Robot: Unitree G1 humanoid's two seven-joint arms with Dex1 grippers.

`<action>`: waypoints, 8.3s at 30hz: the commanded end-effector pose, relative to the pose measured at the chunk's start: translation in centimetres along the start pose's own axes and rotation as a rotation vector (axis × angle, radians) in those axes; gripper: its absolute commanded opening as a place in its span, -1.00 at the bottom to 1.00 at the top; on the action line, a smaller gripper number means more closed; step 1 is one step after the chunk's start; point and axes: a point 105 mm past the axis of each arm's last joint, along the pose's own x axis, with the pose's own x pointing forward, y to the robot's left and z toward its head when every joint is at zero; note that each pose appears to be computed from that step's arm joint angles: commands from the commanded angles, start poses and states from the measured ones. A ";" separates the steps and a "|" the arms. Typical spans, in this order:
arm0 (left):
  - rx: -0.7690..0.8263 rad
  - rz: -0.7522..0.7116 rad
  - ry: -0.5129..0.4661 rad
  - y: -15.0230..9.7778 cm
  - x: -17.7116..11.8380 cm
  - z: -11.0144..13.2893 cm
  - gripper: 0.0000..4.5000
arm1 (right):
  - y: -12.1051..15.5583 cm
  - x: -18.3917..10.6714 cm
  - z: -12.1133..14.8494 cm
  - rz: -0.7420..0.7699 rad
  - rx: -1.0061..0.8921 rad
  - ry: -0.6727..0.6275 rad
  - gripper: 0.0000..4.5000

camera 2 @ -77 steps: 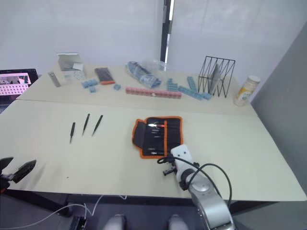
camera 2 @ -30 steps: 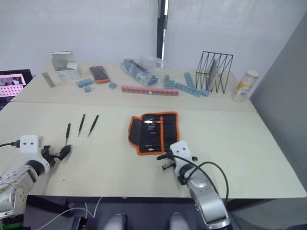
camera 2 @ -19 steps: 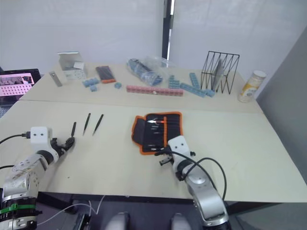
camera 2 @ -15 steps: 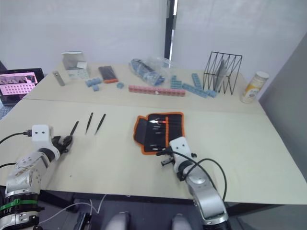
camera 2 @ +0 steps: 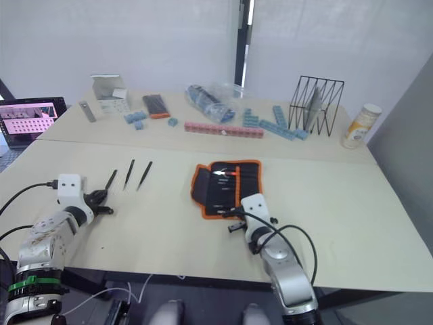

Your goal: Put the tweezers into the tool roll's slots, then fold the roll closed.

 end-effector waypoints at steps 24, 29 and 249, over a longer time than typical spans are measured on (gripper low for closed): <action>0.683 -1.117 0.153 -20.5 -0.1 10.7 -0.97 | 2.1 -1.2 -6.8 0.030 0.068 0.321 -1.00; 0.812 -1.120 0.241 -20.7 1.6 9.5 -0.97 | 2.2 -1.4 -6.7 0.002 0.084 0.317 -1.00; 0.436 -1.031 -0.119 -17.4 -0.9 11.1 -0.98 | 0.3 -0.4 -4.2 -0.035 -0.001 0.220 -1.00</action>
